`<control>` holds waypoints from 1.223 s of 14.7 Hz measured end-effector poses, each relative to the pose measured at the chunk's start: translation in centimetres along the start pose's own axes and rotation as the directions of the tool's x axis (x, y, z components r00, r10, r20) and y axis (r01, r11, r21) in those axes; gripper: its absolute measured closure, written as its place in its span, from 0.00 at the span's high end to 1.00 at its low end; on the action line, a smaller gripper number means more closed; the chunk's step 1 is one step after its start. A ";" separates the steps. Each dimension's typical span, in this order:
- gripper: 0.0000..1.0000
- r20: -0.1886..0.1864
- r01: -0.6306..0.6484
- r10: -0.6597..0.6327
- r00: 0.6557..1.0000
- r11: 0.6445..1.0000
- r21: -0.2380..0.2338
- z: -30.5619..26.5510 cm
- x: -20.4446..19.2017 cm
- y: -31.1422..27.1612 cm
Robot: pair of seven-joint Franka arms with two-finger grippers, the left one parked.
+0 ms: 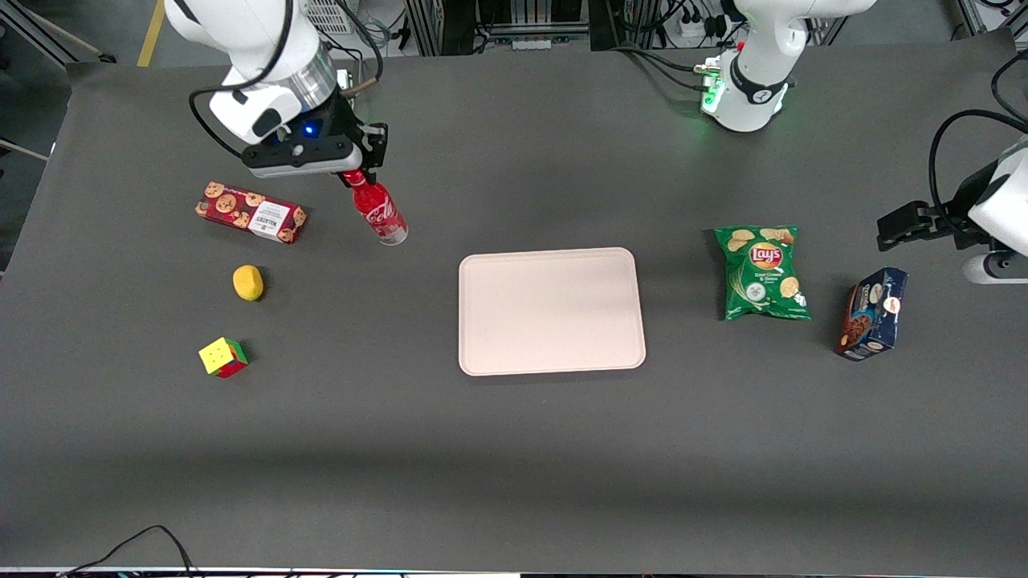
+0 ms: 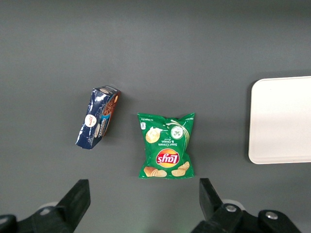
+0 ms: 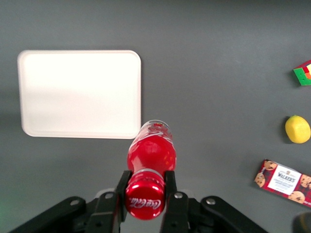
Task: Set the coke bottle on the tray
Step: 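Lift the red bottle upward with the right gripper, then carry the bottle over the white tray and lower it onto it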
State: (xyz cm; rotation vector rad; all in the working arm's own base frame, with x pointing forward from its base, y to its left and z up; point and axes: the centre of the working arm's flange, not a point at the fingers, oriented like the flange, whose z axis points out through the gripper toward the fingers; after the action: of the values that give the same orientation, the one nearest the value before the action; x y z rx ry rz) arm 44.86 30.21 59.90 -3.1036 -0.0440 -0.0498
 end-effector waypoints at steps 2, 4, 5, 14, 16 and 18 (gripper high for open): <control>0.32 0.003 -0.042 0.042 0.999 0.998 0.037 -1.1 1.8 -1.7; 0.32 0.037 -0.060 0.057 0.998 0.996 0.069 0.5 4.2 -4.6; 0.32 0.056 -0.066 0.063 0.996 0.996 0.064 2.3 5.3 -6.4; 0.32 0.032 -0.099 0.098 0.995 0.995 0.026 18.7 9.7 -14.7; 0.32 0.025 -0.081 0.081 0.996 0.997 0.006 22.0 9.3 -14.7; 0.32 0.040 -0.068 0.069 0.997 0.998 -0.012 25.1 8.4 -14.5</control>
State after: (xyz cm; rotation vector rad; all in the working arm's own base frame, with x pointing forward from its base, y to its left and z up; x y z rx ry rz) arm 53.65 45.91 35.66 -3.1134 0.0620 0.0151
